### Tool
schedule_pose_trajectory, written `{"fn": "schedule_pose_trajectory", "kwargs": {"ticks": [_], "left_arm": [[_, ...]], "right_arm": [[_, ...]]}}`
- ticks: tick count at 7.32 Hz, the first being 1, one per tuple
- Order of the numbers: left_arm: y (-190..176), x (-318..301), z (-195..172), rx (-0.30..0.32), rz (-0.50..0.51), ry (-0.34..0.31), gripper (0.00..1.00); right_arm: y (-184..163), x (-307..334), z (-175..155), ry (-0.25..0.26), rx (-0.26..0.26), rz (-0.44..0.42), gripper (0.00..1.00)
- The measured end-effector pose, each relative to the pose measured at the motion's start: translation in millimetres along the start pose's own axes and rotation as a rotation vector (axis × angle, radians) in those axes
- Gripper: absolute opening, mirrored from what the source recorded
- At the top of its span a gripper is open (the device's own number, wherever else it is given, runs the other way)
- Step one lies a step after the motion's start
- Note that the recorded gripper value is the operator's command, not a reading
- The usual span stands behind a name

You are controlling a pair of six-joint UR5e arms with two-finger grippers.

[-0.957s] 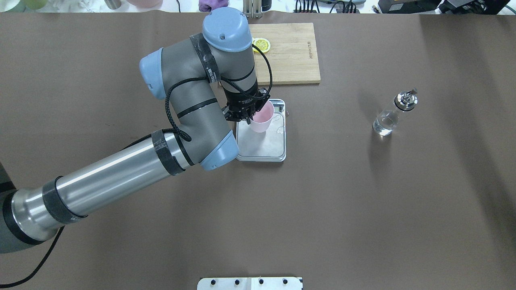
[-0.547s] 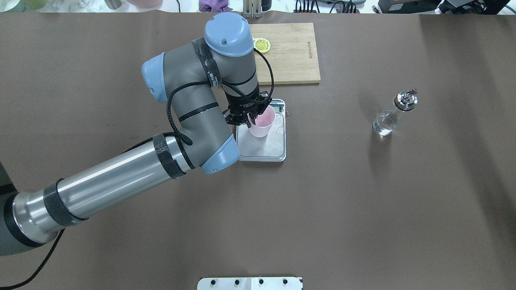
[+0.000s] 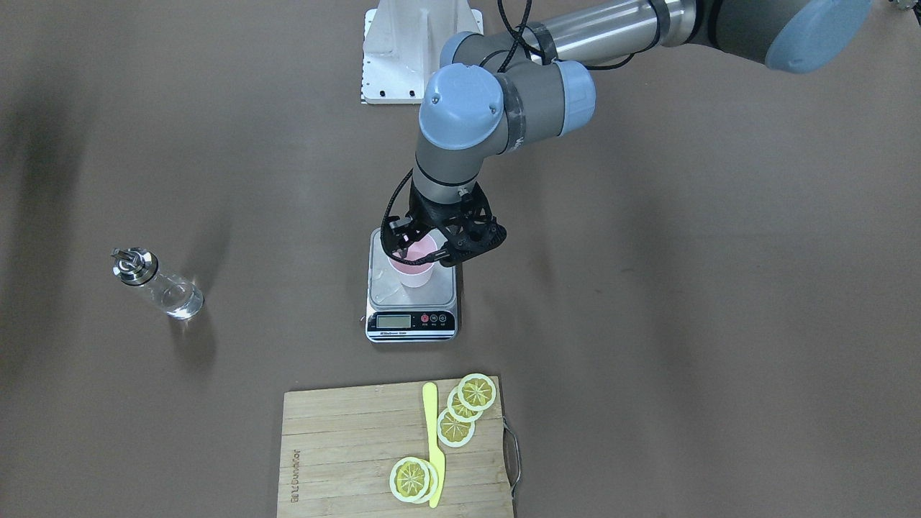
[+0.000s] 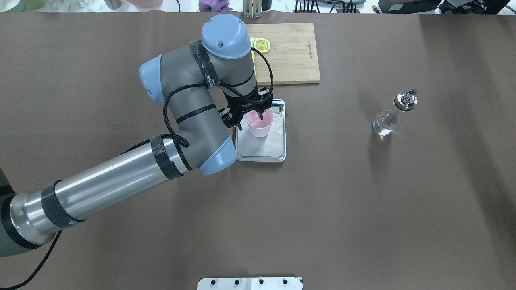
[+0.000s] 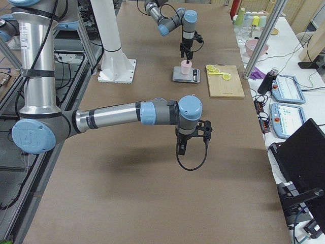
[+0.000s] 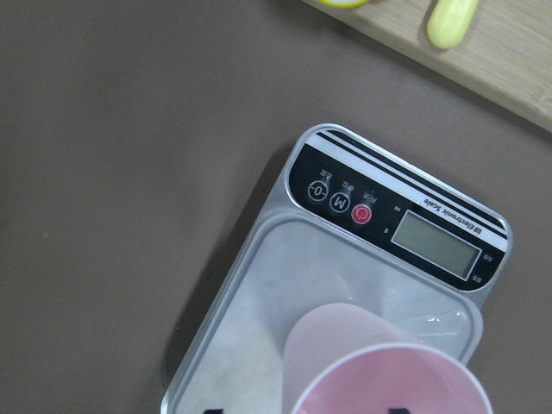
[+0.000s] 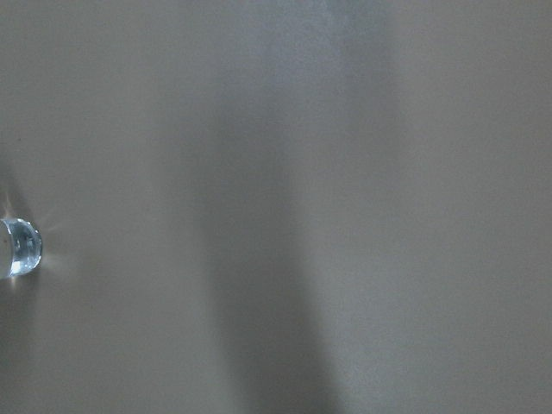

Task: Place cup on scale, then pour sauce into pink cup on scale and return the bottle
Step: 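Lift the left gripper away from the cup while the right gripper approaches the glass bottle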

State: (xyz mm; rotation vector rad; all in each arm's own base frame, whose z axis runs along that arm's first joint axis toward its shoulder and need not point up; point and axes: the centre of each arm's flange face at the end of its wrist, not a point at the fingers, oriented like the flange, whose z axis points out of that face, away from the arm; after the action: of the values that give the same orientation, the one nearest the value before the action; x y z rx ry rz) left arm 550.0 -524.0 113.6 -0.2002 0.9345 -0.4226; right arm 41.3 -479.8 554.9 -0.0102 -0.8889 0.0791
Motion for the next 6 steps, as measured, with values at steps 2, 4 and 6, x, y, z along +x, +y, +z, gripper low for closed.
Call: {"fn": "schedule_pose_trajectory", "kwargs": {"ticks": [2,4,6], "left_arm": [[-7,-29,-26,0.018,0.000,0.031,0.97],[-13,-61,-44,0.033,-0.001,0.055,0.98],[-17,-71,-53,0.042,-0.006,0.061,0.98]], "right_arm": [[7,-33,-26,-0.006,0.055,-0.069,1.00],[26,-97,-59,-0.025,0.136,-0.229,1.00],[47,-161,-68,-0.067,0.203,-0.406,1.00]]}}
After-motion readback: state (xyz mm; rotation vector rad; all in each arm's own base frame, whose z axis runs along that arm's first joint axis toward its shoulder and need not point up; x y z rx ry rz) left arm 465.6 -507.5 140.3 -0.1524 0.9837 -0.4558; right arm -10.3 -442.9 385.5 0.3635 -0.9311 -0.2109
